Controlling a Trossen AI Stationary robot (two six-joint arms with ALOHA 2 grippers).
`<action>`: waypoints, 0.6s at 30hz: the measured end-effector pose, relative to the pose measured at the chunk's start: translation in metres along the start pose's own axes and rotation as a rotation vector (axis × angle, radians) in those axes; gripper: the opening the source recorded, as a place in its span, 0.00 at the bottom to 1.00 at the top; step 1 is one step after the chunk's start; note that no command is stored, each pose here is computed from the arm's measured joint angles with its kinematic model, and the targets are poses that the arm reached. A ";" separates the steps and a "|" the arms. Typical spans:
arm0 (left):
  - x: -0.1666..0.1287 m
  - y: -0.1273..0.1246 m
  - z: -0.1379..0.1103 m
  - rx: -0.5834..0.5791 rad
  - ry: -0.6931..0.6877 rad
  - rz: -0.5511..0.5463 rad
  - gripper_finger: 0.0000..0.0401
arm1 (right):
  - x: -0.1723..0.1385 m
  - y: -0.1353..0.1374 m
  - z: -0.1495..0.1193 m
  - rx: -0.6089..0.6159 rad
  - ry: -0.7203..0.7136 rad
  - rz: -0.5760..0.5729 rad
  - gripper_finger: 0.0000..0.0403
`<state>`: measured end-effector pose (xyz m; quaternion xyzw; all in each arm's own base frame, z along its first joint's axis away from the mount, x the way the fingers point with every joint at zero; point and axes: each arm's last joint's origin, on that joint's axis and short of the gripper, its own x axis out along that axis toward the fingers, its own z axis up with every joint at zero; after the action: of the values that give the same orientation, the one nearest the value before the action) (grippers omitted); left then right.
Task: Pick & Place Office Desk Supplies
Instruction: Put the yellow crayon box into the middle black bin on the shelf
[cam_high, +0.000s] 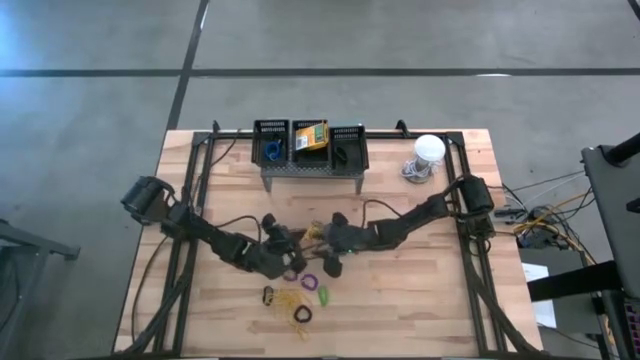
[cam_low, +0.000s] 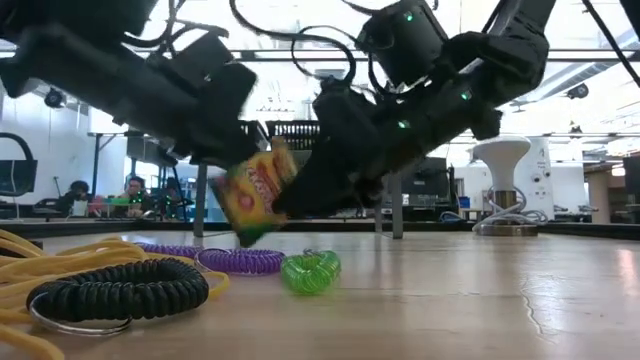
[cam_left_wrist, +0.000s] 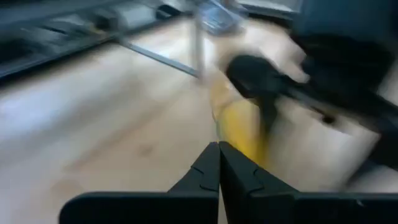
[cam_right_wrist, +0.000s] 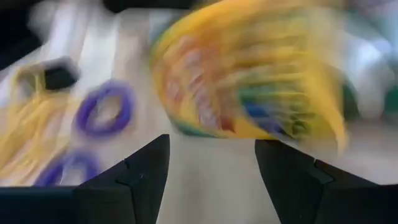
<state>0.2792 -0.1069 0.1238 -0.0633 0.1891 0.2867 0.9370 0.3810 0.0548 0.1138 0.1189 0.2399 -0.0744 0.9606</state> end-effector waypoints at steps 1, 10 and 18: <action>-0.002 -0.003 -0.001 0.018 0.002 -0.030 0.01 | -0.001 0.002 0.005 -0.013 -0.040 -0.020 0.58; -0.009 -0.016 0.007 0.092 -0.038 -0.098 0.01 | -0.007 0.016 0.007 -0.126 -0.104 -0.048 0.58; -0.009 -0.016 0.005 0.124 -0.017 -0.127 0.01 | -0.008 0.018 0.005 -0.154 -0.086 -0.050 0.58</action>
<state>0.2829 -0.1239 0.1323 -0.0145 0.1944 0.2152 0.9569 0.3799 0.0720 0.1251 0.0352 0.2066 -0.0848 0.9741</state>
